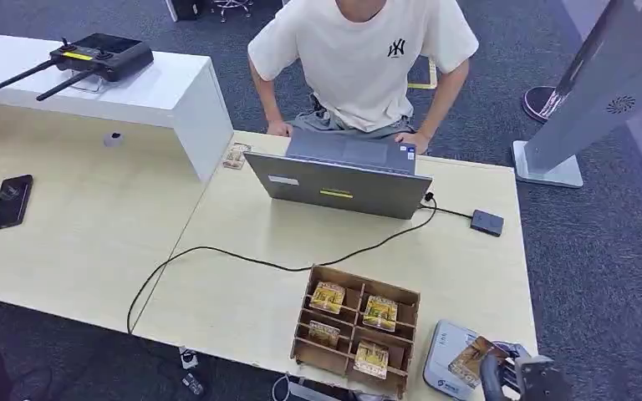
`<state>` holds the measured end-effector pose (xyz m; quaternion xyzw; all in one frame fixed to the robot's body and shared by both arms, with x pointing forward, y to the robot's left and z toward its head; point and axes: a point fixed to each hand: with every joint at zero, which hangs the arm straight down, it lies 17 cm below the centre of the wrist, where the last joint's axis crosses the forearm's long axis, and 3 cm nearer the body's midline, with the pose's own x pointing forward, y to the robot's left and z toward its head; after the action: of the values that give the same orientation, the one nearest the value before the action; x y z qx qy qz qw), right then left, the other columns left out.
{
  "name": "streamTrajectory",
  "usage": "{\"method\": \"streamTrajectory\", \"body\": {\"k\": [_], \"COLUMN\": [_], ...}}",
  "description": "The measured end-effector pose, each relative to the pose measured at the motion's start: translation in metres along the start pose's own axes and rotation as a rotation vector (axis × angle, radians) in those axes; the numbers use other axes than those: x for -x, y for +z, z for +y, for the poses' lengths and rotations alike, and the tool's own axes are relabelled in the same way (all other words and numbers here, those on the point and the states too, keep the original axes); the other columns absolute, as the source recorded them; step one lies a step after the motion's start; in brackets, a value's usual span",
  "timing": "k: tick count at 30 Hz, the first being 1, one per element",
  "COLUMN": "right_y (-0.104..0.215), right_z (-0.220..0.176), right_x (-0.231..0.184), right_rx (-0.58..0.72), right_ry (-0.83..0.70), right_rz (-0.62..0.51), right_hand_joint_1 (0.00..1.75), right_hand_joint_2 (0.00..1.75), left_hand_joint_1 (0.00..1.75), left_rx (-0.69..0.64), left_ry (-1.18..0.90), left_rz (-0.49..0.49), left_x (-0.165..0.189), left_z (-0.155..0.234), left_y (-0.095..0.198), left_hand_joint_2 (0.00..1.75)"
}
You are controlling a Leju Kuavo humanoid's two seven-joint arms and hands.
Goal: Pass the card to the sensor for recognition and then transmit it.
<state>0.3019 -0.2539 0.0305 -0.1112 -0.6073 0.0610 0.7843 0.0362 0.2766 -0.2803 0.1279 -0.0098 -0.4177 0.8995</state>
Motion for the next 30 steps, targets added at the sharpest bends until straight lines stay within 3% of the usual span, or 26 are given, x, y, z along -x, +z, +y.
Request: {"method": "streamTrajectory", "body": {"k": [13, 30], "right_y": [-0.016, -0.019], "right_z": [0.021, 0.01], "right_x": [0.014, 0.036], "right_rx": [-0.053, -0.026], "right_ry": [0.06, 0.229], "right_rz": [0.035, 0.075], "right_hand_joint_1": [1.75, 1.75], "right_hand_joint_2": [1.75, 1.75], "left_hand_joint_1": [0.0, 0.0], "left_rx": [0.011, 0.026], "left_ry": [-0.007, -0.003], "left_rz": [-0.001, 0.006], "left_x": [-0.003, -0.001], "left_z": [-0.001, -0.007], "left_y": [0.0, 0.001], "left_hand_joint_2": [0.0, 0.0]}}
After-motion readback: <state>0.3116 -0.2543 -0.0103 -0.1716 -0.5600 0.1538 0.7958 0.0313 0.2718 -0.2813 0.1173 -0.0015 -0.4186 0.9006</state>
